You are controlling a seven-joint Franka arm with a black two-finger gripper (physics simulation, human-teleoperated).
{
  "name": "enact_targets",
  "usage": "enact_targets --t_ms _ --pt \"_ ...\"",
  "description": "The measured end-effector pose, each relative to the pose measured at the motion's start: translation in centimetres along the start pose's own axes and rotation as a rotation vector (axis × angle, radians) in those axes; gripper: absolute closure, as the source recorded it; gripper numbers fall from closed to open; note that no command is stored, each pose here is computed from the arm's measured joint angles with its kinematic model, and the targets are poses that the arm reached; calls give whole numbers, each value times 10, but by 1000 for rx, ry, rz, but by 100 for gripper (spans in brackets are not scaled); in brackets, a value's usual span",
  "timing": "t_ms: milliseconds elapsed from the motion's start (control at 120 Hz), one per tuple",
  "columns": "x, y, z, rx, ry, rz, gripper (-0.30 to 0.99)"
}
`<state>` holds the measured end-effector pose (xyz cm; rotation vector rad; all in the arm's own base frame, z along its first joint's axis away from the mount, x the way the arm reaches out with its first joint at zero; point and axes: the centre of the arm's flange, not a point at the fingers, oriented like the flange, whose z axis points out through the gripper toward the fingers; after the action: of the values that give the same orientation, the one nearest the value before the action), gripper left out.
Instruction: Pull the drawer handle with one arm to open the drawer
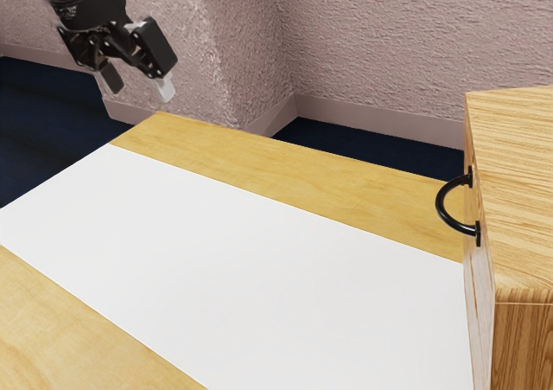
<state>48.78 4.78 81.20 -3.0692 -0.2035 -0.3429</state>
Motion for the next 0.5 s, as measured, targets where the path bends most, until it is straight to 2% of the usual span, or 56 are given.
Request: enact_targets --t_ms 100,217,267,417,500 --pt "5 11 7 -7 -11 17 0" --pt "21 30 36 -11 -54 46 0" --pt "20 38 36 -15 -56 52 0" --pt "8 61 35 -22 -114 11 0" --pt "8 73 36 -76 -117 -6 0"
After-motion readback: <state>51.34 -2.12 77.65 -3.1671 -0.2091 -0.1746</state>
